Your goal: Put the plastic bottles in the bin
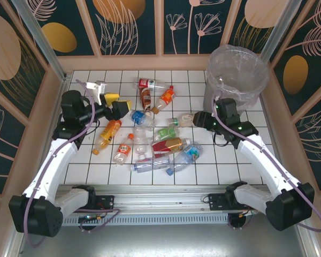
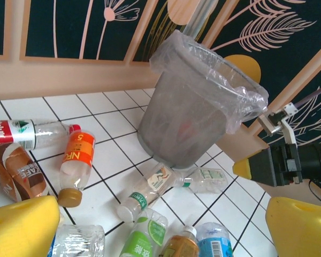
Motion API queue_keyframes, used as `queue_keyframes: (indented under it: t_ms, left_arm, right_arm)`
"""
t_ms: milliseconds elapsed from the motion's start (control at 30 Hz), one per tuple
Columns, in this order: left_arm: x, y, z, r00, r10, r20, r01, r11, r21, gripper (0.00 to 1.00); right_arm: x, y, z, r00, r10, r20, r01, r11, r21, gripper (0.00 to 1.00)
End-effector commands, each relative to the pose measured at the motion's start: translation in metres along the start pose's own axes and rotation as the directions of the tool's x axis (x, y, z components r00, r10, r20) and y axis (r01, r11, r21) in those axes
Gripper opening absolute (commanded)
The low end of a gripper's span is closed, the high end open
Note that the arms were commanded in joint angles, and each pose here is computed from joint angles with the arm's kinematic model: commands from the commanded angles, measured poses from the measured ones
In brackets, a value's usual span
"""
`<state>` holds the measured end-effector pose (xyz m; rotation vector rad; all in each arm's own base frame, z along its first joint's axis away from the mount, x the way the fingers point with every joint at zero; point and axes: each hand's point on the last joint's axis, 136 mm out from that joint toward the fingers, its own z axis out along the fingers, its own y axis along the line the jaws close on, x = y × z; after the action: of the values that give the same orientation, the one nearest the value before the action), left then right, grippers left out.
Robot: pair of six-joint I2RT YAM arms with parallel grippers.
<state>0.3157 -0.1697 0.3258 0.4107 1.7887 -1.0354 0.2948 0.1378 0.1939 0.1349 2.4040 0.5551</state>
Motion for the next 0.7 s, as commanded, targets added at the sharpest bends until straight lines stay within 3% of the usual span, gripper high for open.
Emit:
queue_keyframes:
  t_ms: [0, 133, 300, 500, 667]
  left_arm:
    - [-0.008, -0.010, -0.004, 0.998, 0.047, 0.047, -0.048, 0.999, 0.023, 0.99]
    - [-0.011, -0.011, -0.005, 0.997, 0.043, 0.059, -0.045, 0.999, 0.025, 0.99]
    - [-0.020, -0.013, -0.005, 0.997, 0.017, 0.075, -0.019, 1.000, 0.025, 0.99]
    - [-0.026, -0.019, -0.001, 0.998, 0.014, 0.069, -0.018, 0.998, 0.058, 0.99]
    - [-0.022, -0.018, 0.006, 0.999, 0.011, 0.034, -0.013, 0.997, 0.077, 0.99]
  right_arm:
    - [0.023, -0.016, 0.009, 0.996, 0.068, -0.052, -0.065, 0.996, 0.059, 0.69]
    - [0.044, -0.027, 0.016, 0.989, 0.115, -0.090, -0.104, 0.988, 0.117, 0.70]
    - [0.057, -0.055, 0.021, 0.982, 0.182, -0.047, -0.166, 0.957, 0.237, 0.78]
    - [0.049, -0.055, 0.037, 0.997, 0.040, -0.066, -0.025, 0.975, 0.222, 0.80]
    - [0.042, -0.080, 0.031, 0.997, -0.018, -0.072, 0.042, 0.937, 0.348, 0.83]
